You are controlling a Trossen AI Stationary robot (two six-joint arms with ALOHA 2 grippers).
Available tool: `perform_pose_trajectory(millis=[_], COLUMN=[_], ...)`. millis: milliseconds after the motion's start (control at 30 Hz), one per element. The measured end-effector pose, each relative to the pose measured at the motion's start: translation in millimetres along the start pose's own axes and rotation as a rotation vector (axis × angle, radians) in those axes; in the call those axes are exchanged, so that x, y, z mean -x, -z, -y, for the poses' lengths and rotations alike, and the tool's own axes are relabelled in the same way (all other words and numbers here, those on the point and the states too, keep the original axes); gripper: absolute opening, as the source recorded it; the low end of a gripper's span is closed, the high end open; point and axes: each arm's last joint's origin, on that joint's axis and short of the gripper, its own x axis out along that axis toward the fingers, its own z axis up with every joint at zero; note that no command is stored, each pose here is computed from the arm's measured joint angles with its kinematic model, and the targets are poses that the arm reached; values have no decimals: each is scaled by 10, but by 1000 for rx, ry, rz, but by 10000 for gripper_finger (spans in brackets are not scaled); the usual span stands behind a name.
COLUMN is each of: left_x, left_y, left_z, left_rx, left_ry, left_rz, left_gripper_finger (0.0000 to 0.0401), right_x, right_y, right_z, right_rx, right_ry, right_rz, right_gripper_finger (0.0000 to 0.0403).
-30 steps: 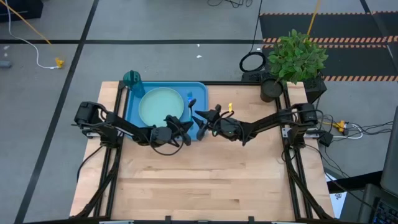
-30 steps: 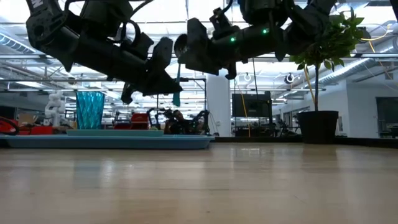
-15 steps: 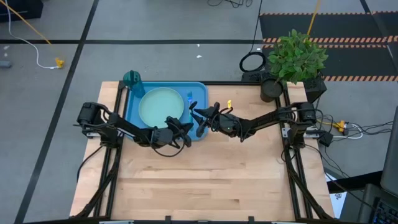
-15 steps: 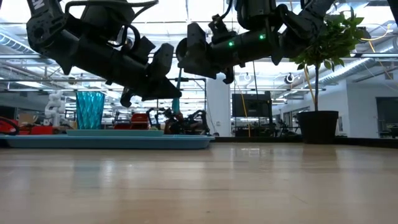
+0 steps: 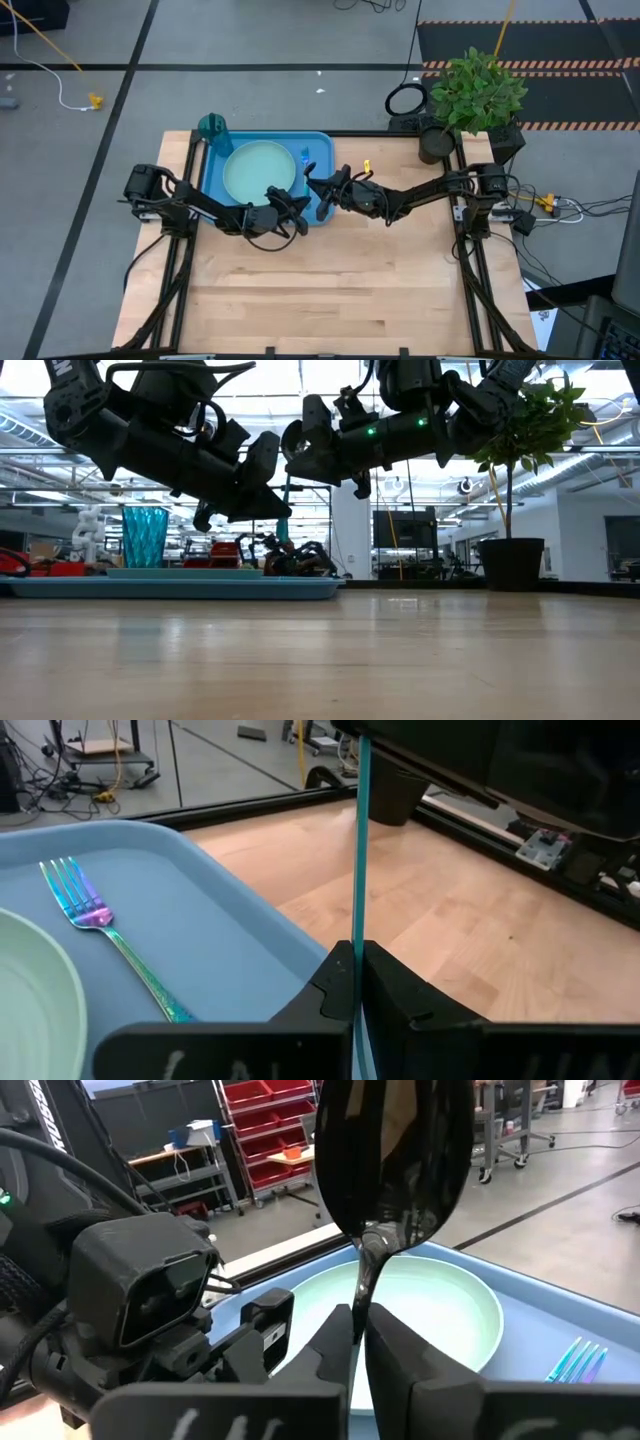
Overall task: Pick and place plate/cup/fork/spoon on tray
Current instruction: Put the spoon on the blue tray
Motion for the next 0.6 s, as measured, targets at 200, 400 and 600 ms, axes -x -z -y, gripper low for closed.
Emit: perform_pose_trajectory(millis=[200,400,600], left_x=[0,0,2], left_y=[1,1,6], left_z=[-1,-1,1], left_rx=[-12,-15,-30], left_ry=[-1,-1,9], left_rz=[-1,-1,-11], left_gripper_finger=[5,8,11], right_x=[-1,-2,-29], right_y=[1,-7,-36], right_z=[1,0,-8], right_rx=[0,-17,-61], right_ry=[0,0,6], right_rz=[1,12,12], right_gripper_finger=[6,11,59])
